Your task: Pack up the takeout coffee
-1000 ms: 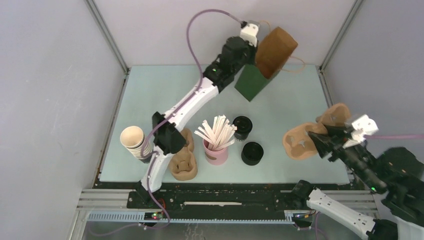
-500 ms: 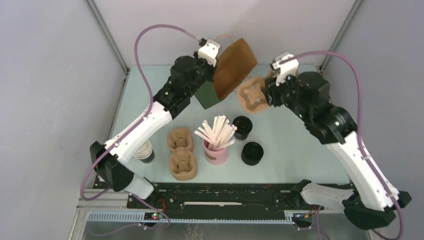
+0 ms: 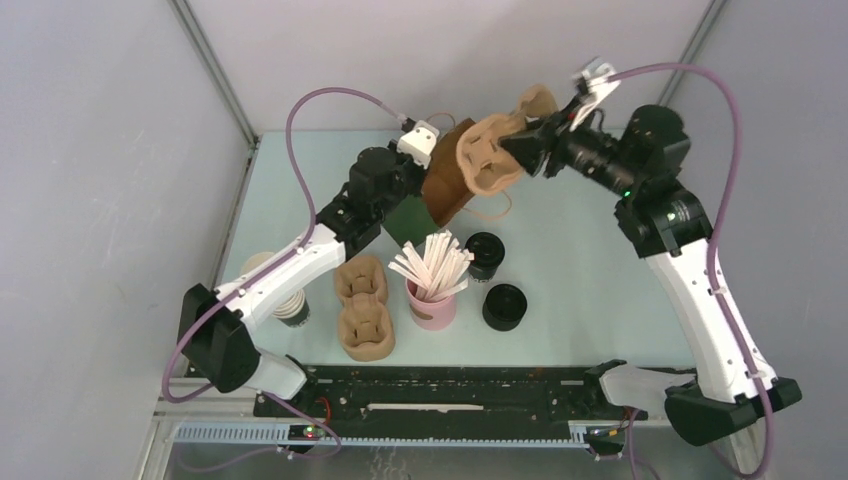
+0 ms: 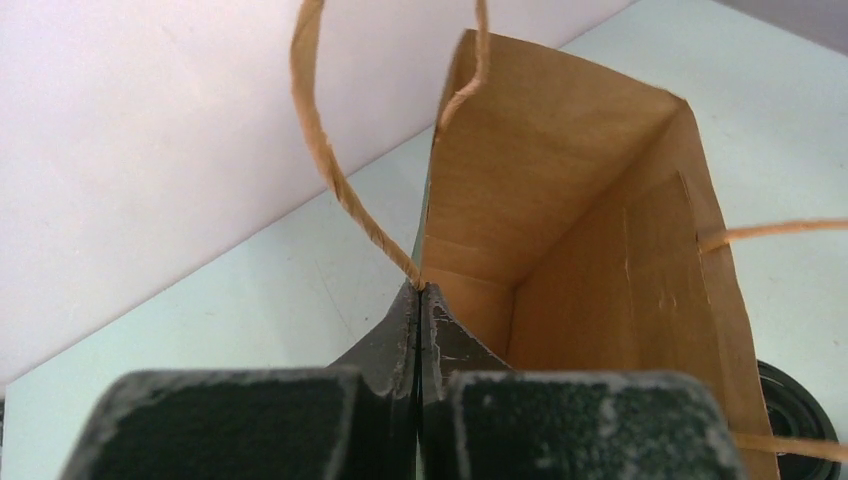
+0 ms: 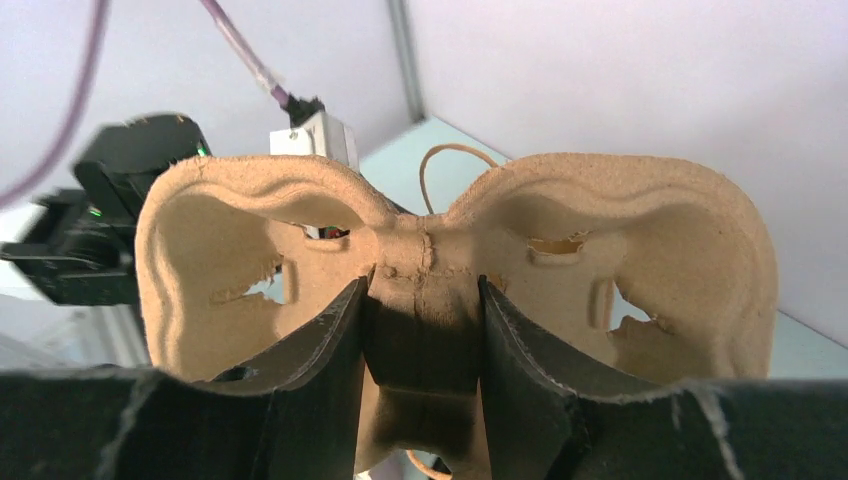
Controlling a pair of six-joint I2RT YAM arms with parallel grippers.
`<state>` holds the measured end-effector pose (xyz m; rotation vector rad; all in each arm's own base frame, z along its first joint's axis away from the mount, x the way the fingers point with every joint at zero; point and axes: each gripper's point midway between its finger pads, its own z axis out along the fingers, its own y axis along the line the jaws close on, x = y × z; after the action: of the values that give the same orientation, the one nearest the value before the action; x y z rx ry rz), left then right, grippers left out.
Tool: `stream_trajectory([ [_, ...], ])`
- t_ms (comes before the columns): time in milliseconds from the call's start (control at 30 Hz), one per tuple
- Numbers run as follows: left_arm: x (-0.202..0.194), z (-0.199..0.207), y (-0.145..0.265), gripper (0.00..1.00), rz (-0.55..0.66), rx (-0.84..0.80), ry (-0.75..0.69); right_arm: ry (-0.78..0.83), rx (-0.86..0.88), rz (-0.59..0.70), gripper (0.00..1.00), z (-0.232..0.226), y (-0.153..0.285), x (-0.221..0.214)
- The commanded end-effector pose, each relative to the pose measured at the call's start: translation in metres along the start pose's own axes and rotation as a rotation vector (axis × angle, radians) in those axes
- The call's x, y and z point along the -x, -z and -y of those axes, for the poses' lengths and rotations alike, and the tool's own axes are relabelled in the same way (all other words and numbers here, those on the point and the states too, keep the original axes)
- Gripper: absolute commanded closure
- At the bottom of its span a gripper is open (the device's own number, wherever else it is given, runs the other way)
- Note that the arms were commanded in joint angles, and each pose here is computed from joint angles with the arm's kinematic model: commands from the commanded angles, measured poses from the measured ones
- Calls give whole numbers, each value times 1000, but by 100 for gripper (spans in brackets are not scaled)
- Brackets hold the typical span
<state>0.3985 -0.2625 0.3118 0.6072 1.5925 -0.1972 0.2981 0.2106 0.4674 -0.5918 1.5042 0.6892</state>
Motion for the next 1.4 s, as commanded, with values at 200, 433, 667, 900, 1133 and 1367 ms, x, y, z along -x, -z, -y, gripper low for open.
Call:
stream_trajectory([
  [200, 48, -11, 17, 100, 160, -14, 12, -364, 665, -51, 58, -25, -2, -6],
  [433, 49, -10, 18, 100, 163, -23, 13, -454, 769, -144, 55, -3, -29, -42],
  [667, 46, -6, 14, 100, 157, -40, 14, -512, 890, -190, 61, 9, -46, -56],
  [900, 49, -10, 16, 100, 166, -40, 33, -588, 831, -184, 64, 28, -67, -84],
  [1133, 50, -8, 17, 100, 166, -55, 43, -530, 508, -203, 44, 56, -91, -113],
  [1367, 52, -7, 19, 100, 169, -62, 49, -431, 465, -279, 45, 62, -94, -136],
])
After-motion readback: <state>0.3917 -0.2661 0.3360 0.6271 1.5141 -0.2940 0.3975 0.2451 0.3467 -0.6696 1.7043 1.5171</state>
